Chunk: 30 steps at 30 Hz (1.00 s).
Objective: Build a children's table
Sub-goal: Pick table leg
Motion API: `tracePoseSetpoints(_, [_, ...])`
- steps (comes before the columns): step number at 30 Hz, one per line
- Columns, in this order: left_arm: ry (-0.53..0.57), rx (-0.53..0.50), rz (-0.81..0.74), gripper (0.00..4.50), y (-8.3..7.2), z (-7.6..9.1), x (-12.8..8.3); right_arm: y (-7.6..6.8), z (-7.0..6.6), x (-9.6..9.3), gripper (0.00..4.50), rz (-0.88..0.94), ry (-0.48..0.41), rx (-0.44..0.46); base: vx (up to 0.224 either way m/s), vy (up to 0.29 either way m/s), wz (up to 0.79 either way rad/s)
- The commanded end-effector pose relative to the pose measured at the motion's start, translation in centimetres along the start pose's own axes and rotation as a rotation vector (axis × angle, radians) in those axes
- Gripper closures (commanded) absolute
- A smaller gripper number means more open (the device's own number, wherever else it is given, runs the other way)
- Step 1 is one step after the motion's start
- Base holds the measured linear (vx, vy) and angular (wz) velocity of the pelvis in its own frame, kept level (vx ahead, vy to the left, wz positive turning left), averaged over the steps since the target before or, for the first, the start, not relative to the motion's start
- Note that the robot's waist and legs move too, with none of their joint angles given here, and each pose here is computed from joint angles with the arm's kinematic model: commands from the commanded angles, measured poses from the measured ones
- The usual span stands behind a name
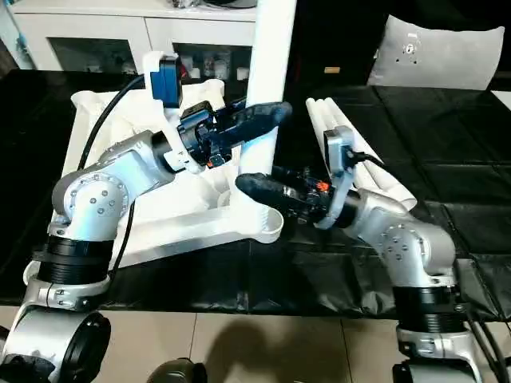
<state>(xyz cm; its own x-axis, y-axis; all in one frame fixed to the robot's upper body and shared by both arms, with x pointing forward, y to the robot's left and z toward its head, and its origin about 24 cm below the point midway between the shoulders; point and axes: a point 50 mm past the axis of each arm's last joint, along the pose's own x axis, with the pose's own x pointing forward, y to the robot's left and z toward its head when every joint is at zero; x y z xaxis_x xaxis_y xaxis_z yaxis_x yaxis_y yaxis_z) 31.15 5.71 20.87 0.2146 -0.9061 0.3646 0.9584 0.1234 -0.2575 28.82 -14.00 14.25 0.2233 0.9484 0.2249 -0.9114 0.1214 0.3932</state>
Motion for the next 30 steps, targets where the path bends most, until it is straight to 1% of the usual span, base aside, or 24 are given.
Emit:
tracePoseSetpoints(1, [0.022, 0.020, -0.001, 2.62, -0.2, -0.4, 0.5, -0.4, 0.1, 0.4, 2.46, -0.050, 0.020, -0.031, 0.000, 0.000, 0.00])
tracePoseSetpoints(3, [0.045, 0.071, 0.048, 2.62, 0.2, -0.7, 0.3, -0.6, 0.0, 0.5, 2.51, -0.081, 0.014, -0.042, 0.000, 0.000, 0.00])
tracePoseSetpoints(6, [0.042, 0.097, 0.078, 2.62, 0.4, -1.1, 0.1, -0.8, -0.3, 0.7, 2.56, -0.108, 0.010, -0.060, 0.000, 0.000, 0.00])
tracePoseSetpoints(7, [0.039, 0.116, 0.093, 2.07, 0.6, -1.2, -0.1, -1.0, -0.4, 0.9, 2.56, -0.124, 0.010, -0.067, 0.000, 0.000, 0.00])
tracePoseSetpoints(8, [0.036, 0.136, 0.110, 2.07, 0.7, -1.3, -0.2, -1.1, -0.5, 1.1, 2.56, -0.145, 0.010, -0.084, 0.000, 0.000, 0.00])
tracePoseSetpoints(10, [0.038, 0.156, 0.123, 1.84, 0.7, -1.4, -0.4, -1.6, -0.4, 1.5, 2.58, -0.215, -0.005, -0.122, 0.000, 0.000, 0.00])
tracePoseSetpoints(11, [0.052, 0.199, 0.148, 1.74, 0.8, -1.6, -0.5, -2.0, -0.3, 1.8, 2.58, -0.272, -0.020, -0.153, 0.000, 0.000, 0.00])
tracePoseSetpoints(12, [0.052, 0.199, 0.148, 1.74, 0.8, -1.6, -0.5, -2.0, -0.3, 1.8, 2.58, -0.272, -0.020, -0.153, 0.000, 0.000, 0.00])
tracePoseSetpoints(14, [0.064, 0.259, 0.194, 1.47, 1.1, -1.9, -0.6, -2.5, -0.3, 2.1, 2.59, -0.337, -0.035, -0.190, 0.000, 0.000, 0.00])
tracePoseSetpoints(15, [0.056, 0.280, 0.218, 1.43, 1.2, -1.9, -0.6, -2.8, -0.3, 2.3, 2.59, -0.367, -0.045, -0.203, 0.000, 0.000, 0.00])
tracePoseSetpoints(17, [0.040, 0.329, 0.267, 1.41, 1.5, -2.0, -0.6, -3.1, -0.2, 2.7, 2.59, -0.414, -0.065, -0.218, 0.000, 0.000, 0.00])
tracePoseSetpoints(18, [0.037, 0.338, 0.276, 1.41, 1.5, -2.0, -0.6, -3.1, -0.2, 2.7, 2.59, -0.422, -0.069, -0.222, 0.000, 0.000, 0.00])
tracePoseSetpoints(19, [0.020, 0.392, 0.346, 1.41, 1.8, -1.9, -0.6, -3.5, 0.0, 3.1, 2.59, -0.475, -0.101, -0.236, 0.000, 0.000, 0.00])
tracePoseSetpoints(20, [0.016, 0.424, 0.387, 1.41, 2.1, -1.9, -0.6, -3.6, 0.0, 3.2, 2.59, -0.488, -0.111, -0.238, 0.000, 0.000, 0.00])
tracePoseSetpoints(22, [0.002, 0.459, 0.450, 1.41, 2.3, -1.9, -0.5, -3.7, 0.0, 3.5, 2.59, -0.503, -0.112, -0.251, 0.000, 0.000, 0.00])
tracePoseSetpoints(23, [-0.003, 0.473, 0.464, 1.58, 2.4, -1.9, -0.4, -3.7, -0.1, 3.6, 2.59, -0.505, -0.111, -0.255, 0.000, 0.000, 0.00])
tracePoseSetpoints(24, [-0.006, 0.480, 0.495, 1.58, 2.4, -2.1, -0.3, -3.9, -0.2, 3.8, 2.59, -0.528, -0.111, -0.266, 0.000, 0.000, 0.00])
tracePoseSetpoints(25, [-0.006, 0.481, 0.499, 1.77, 2.4, -2.2, -0.3, -3.9, -0.2, 3.8, 2.59, -0.531, -0.110, -0.267, 0.000, 0.000, 0.00])
tracePoseSetpoints(26, [-0.004, 0.480, 0.500, 1.84, 2.4, -2.5, -0.1, -3.9, -0.3, 3.9, 2.59, -0.531, -0.104, -0.272, 0.000, 0.000, 0.00])
tracePoseSetpoints(28, [0.021, 0.511, 0.542, 1.96, 2.6, -3.2, 0.2, -4.0, -0.5, 4.1, 2.59, -0.529, -0.096, -0.275, 0.000, 0.000, 0.00])
tracePoseSetpoints(30, [0.016, 0.519, 0.560, 2.00, 2.7, -3.2, 0.3, -4.0, -0.6, 4.2, 2.59, -0.536, -0.092, -0.285, 0.000, 0.000, 0.00])
